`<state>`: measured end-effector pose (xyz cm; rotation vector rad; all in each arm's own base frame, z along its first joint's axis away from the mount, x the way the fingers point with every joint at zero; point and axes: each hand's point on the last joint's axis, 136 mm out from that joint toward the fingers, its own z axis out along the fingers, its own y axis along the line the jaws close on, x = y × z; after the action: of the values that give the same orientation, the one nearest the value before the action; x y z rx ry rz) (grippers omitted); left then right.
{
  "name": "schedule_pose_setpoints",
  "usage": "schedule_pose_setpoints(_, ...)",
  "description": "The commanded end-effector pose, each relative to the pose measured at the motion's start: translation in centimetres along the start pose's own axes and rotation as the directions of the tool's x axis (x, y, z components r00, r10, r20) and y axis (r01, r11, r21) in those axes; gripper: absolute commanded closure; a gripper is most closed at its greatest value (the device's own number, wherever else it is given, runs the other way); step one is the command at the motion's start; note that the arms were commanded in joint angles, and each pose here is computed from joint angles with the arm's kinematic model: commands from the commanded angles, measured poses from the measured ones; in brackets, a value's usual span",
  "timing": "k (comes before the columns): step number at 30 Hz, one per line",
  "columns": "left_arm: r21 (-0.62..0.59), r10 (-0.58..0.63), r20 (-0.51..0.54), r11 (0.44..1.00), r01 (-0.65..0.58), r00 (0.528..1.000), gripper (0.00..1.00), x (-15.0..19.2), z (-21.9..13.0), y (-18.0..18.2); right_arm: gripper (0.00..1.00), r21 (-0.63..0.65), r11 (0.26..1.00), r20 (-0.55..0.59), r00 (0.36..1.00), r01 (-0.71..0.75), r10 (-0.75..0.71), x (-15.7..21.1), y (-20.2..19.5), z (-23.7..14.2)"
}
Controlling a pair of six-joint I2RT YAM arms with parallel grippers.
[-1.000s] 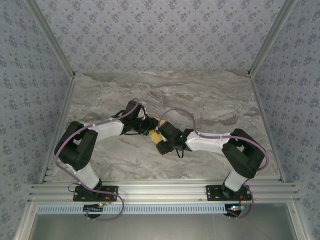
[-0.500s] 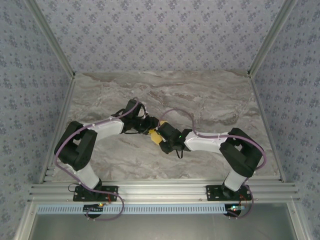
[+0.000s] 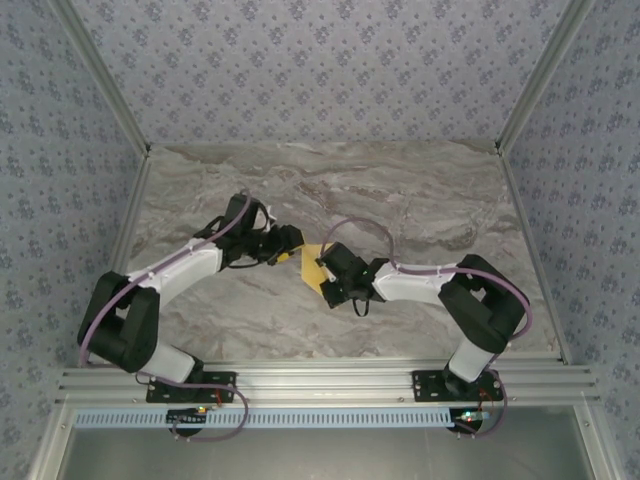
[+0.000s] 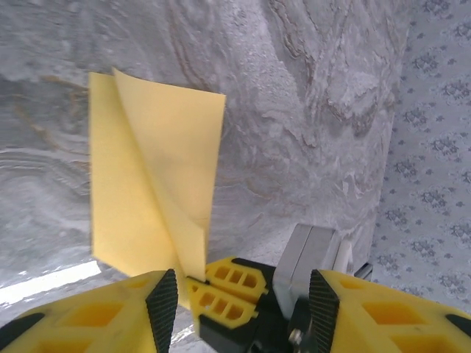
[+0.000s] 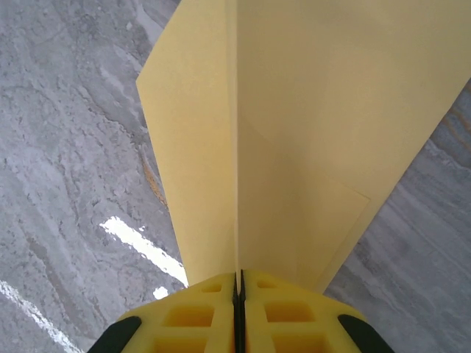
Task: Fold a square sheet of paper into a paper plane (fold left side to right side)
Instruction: Fourth fold the wing at the center of the table.
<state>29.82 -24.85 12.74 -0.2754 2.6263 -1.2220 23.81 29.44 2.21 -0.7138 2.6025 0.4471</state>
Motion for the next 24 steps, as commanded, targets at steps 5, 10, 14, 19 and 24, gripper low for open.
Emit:
schedule_pose_setpoints(5, -0.035, -0.043, -0.058, 0.999, 0.041, 0.997, 0.51, 2.4, 0.9, 2.6, 0.9, -0.125, 0.986, 0.019, 0.993, -0.109, 0.112, 0.4, 0.4, -0.6)
schedule_pose_setpoints(10, -0.04, -0.041, -0.093, 0.999, 0.037, 0.995, 0.53, 3.1, 2.4, 2.7, 0.9, -0.183, 0.97, 0.037, 0.985, -0.16, 0.169, 0.6, 0.1, -0.8)
schedule_pose_setpoints(14, -0.038, -0.03, -0.118, 0.999, 0.026, 0.993, 0.54, 3.3, 3.7, 2.3, 0.9, -0.241, 0.955, 0.044, 0.981, -0.171, 0.187, 0.1, 0.4, -1.3)
schedule_pose_setpoints(19, -0.031, -0.023, -0.132, 0.999, 0.019, 0.991, 0.53, 3.3, 5.0, 1.8, 0.9, -0.288, 0.937, 0.035, 0.976, -0.196, 0.215, 0.0, 0.5, -1.3)
schedule_pose_setpoints(24, -0.035, -0.022, -0.145, 0.999, 0.017, 0.989, 0.53, 3.1, 6.3, 1.8, 0.9, -0.311, 0.924, 0.017, 0.971, -0.221, 0.238, 0.2, 0.3, -1.0)
